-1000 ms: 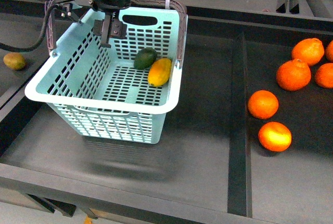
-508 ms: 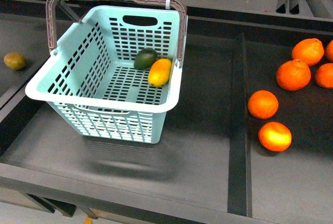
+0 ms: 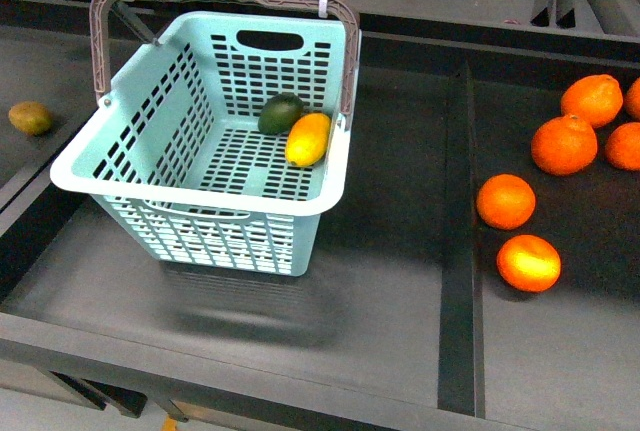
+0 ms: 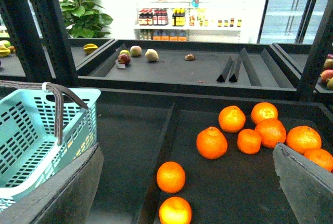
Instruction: Pick mango and avocado into basket
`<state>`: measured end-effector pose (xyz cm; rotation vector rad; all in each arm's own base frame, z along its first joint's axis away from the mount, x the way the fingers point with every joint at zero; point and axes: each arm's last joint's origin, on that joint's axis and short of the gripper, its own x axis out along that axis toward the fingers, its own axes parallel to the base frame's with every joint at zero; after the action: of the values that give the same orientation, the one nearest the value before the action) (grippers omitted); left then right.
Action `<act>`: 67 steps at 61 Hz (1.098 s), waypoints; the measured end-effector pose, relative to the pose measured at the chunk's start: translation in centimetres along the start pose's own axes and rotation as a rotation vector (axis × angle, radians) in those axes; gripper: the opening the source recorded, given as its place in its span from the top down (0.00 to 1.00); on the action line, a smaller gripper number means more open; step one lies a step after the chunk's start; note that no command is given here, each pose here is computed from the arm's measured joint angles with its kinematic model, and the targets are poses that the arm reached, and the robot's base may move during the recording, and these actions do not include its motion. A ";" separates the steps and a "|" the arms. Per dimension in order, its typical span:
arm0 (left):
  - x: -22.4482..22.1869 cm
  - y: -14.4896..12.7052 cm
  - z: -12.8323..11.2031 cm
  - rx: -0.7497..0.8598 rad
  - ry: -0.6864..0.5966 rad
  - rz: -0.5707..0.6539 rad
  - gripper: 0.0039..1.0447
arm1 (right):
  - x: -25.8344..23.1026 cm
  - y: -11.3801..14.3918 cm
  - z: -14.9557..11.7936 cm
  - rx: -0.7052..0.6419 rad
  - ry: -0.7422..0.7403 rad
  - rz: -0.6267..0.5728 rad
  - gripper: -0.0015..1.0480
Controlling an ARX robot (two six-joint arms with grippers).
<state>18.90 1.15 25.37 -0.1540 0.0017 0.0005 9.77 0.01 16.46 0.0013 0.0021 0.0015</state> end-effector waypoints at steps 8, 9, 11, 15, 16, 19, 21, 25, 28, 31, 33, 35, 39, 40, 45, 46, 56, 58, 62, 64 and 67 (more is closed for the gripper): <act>-1.6 -0.7 -2.5 0.111 0.005 -0.002 0.82 | 0.0 0.0 0.0 0.000 0.000 0.000 0.07; -1.8 -0.7 -2.8 0.118 0.007 -0.004 0.85 | 0.0 0.0 0.0 0.000 0.000 0.000 0.07; -2.2 -0.7 -3.3 0.125 0.009 -0.003 0.92 | 0.0 0.0 0.0 0.000 0.000 0.000 0.07; -2.8 -0.5 -4.1 0.132 0.011 0.002 0.97 | 0.0 0.0 0.0 0.000 0.000 0.000 0.07; -2.9 -0.5 -4.3 0.132 0.010 0.002 0.98 | 0.0 0.0 0.0 0.000 0.000 0.000 0.07; -3.4 -0.4 -4.7 0.135 0.008 -0.001 0.98 | 0.0 0.0 0.0 0.000 0.000 0.000 0.07; -3.7 -0.4 -5.0 0.136 0.006 -0.001 0.98 | 0.0 0.0 0.0 0.000 0.000 0.000 0.07; -4.1 -0.3 -5.6 0.136 0.002 0.000 0.98 | 0.0 0.0 0.0 0.000 0.000 0.000 0.07; -4.5 -0.3 -5.9 0.137 0.000 0.000 0.98 | 0.0 0.0 0.0 0.000 0.000 0.000 0.07; -4.8 -0.2 -6.2 0.137 0.000 0.000 0.98 | 0.0 0.0 0.0 0.000 0.000 0.000 0.07; -5.0 -0.2 -6.4 0.138 0.000 0.000 0.98 | 0.0 0.0 0.0 0.000 0.000 0.000 0.07; -5.2 -0.1 -6.6 0.139 0.001 -0.001 0.98 | 0.0 0.0 0.0 0.000 0.000 0.000 0.07; -5.6 -0.1 -6.9 0.140 0.002 0.000 0.98 | 0.0 0.0 0.0 0.000 0.000 0.000 0.07; -5.6 -0.1 -7.0 0.140 0.002 0.000 0.98 | 0.0 0.0 0.0 0.000 0.000 0.000 0.07; -6.0 0.0 -7.3 0.140 0.000 0.000 0.98 | 0.0 0.0 0.0 0.000 0.000 0.000 0.07; -6.1 0.0 -7.4 0.141 0.000 0.000 0.98 | 0.0 0.0 0.0 0.000 0.000 0.000 0.07; -6.8 0.1 -7.9 0.144 0.000 0.000 0.98 | 0.0 0.0 0.0 0.000 0.000 0.000 0.07; -6.9 0.1 -8.0 0.144 0.000 -0.001 0.98 | 0.0 0.0 0.0 0.000 0.000 0.000 0.07; -7.0 0.1 -8.2 0.146 -0.014 -0.002 0.98 | 0.0 0.0 0.0 0.000 0.000 0.000 0.07; -7.1 0.1 -8.2 0.146 -0.020 -0.002 0.98 | 0.0 0.0 0.0 0.000 0.000 0.000 0.07; -7.3 0.1 -8.1 0.147 -0.026 -0.002 0.98 | 0.0 0.0 0.0 0.000 0.000 0.000 0.07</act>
<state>11.60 0.00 17.33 -0.0074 -0.0242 -0.0001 9.77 0.01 16.46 0.0013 0.0021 0.0015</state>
